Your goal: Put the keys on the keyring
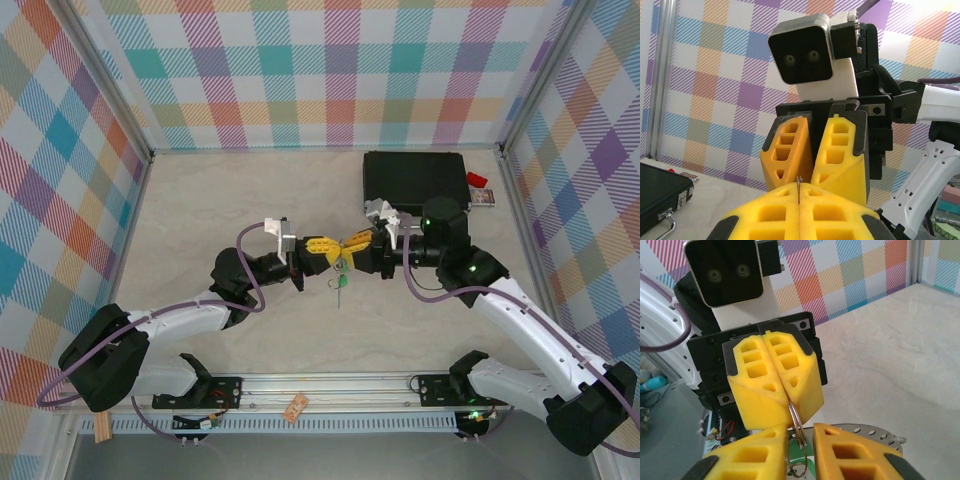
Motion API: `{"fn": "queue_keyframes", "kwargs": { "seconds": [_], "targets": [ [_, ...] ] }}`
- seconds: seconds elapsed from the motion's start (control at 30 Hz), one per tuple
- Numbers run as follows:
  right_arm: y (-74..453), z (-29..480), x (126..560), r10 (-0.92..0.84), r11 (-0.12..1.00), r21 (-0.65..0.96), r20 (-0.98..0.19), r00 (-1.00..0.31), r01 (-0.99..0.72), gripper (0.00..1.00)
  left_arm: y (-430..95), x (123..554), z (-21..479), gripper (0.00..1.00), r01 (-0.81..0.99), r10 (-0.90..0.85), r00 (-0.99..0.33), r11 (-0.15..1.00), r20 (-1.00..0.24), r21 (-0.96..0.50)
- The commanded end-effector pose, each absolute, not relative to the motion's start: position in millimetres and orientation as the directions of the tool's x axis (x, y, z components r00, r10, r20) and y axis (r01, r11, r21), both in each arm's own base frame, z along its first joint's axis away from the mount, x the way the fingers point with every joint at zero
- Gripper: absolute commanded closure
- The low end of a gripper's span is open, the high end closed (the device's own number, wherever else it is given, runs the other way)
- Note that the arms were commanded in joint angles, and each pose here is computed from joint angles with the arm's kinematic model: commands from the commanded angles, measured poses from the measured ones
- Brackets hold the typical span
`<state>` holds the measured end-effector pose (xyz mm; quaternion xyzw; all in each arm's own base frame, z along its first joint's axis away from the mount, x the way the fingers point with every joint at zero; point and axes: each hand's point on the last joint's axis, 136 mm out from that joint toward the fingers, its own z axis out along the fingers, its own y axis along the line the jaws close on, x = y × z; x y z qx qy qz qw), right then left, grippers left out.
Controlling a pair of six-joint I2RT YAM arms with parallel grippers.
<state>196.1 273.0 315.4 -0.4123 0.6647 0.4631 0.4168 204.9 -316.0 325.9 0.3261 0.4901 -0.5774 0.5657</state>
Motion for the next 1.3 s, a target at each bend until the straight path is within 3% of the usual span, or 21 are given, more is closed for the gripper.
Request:
{"fn": "queue_keyframes", "kwargs": {
  "seconds": [0.0, 0.1, 0.27, 0.37, 0.6, 0.93, 1.27],
  "targets": [
    [273.8, 324.1, 194.1, -0.145, 0.202, 0.257, -0.947, -0.288, -0.945, 0.91, -311.2, 198.7, 347.2, 1.00, 0.987, -0.387, -0.086, 0.093, -0.918, -0.132],
    [272.8, 324.3, 193.6, -0.144, 0.205, 0.252, -0.948, -0.284, -0.946, 0.97, -311.1, 199.4, 346.1, 1.00, 0.986, -0.387, -0.087, 0.097, -0.918, -0.134],
    [268.9, 323.4, 195.3, -0.145, 0.232, 0.233, -0.952, -0.271, -0.944, 1.00, -311.1, 201.2, 342.5, 1.00, 0.984, -0.381, -0.093, 0.107, -0.920, -0.144],
    [267.5, 320.9, 196.6, -0.156, 0.245, 0.228, -0.950, -0.271, -0.942, 1.00, -311.1, 203.5, 337.7, 0.88, 0.981, -0.369, -0.096, 0.123, -0.924, -0.151],
    [262.6, 310.6, 200.1, -0.222, 0.282, 0.183, -0.943, -0.249, -0.942, 1.00, -304.9, 213.5, 319.6, 0.77, 0.966, -0.299, -0.089, 0.207, -0.950, -0.156],
    [258.1, 282.7, 213.2, -0.408, 0.311, 0.064, -0.892, -0.194, -0.948, 1.00, -299.6, 224.8, 289.8, 0.75, 0.945, -0.101, -0.064, 0.312, -0.993, -0.092],
    [259.4, 261.8, 208.7, -0.627, 0.198, -0.079, -0.776, -0.064, -0.977, 1.00, -300.8, 220.6, 266.5, 0.75, 0.952, -0.008, -0.064, 0.298, -0.998, -0.063]
  ]
}}
